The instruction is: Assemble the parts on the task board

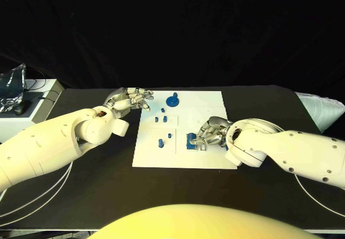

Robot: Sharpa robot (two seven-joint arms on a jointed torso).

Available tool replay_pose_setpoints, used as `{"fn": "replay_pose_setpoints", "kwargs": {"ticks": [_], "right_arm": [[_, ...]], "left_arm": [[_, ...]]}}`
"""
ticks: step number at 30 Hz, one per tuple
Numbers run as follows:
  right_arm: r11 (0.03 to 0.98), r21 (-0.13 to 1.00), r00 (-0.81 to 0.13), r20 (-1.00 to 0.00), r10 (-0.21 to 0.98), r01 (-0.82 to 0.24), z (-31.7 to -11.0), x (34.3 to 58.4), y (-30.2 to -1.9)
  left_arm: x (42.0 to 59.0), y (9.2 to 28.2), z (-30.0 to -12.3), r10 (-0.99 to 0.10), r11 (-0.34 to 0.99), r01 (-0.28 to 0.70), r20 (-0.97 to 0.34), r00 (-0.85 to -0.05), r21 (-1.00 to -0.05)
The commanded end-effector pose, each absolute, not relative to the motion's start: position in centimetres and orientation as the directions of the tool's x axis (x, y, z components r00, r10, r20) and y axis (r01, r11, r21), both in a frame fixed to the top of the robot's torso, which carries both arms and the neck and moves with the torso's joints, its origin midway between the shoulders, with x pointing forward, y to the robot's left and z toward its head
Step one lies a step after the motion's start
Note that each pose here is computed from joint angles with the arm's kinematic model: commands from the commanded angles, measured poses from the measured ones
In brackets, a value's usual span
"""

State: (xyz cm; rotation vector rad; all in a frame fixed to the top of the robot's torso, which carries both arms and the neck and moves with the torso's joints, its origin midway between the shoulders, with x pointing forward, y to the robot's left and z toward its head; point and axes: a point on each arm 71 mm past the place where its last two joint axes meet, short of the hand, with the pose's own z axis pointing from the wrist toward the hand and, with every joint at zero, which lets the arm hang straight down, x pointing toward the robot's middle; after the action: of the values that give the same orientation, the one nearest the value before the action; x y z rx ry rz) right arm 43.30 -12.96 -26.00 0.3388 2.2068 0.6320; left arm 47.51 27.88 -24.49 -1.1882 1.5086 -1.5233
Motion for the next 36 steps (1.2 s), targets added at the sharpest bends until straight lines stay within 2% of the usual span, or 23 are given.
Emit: {"fn": "replay_pose_setpoints", "kwargs": {"ticks": [1,9,28,36], "right_arm": [[0.865,0.501,-0.621,-0.668,0.410,0.032,-26.46,43.36,-13.46],[0.874,0.485,-0.591,-0.701,0.398,0.013,-26.32,43.52,-13.79],[0.873,0.488,-0.623,-0.688,0.372,-0.018,-26.47,43.39,-13.89],[0.865,0.502,-0.603,-0.693,0.396,-0.009,-26.31,43.44,-14.31]], "left_arm": [[47.47,27.74,-24.43,-0.917,-0.112,-0.132,0.153,-0.368,-0.985],[47.45,27.79,-24.45,-0.917,-0.111,-0.132,0.153,-0.367,-0.985],[47.42,27.79,-24.52,-0.916,-0.111,-0.136,0.154,-0.369,-0.984],[47.43,27.79,-24.57,-0.916,-0.111,-0.137,0.155,-0.369,-0.984]]}}
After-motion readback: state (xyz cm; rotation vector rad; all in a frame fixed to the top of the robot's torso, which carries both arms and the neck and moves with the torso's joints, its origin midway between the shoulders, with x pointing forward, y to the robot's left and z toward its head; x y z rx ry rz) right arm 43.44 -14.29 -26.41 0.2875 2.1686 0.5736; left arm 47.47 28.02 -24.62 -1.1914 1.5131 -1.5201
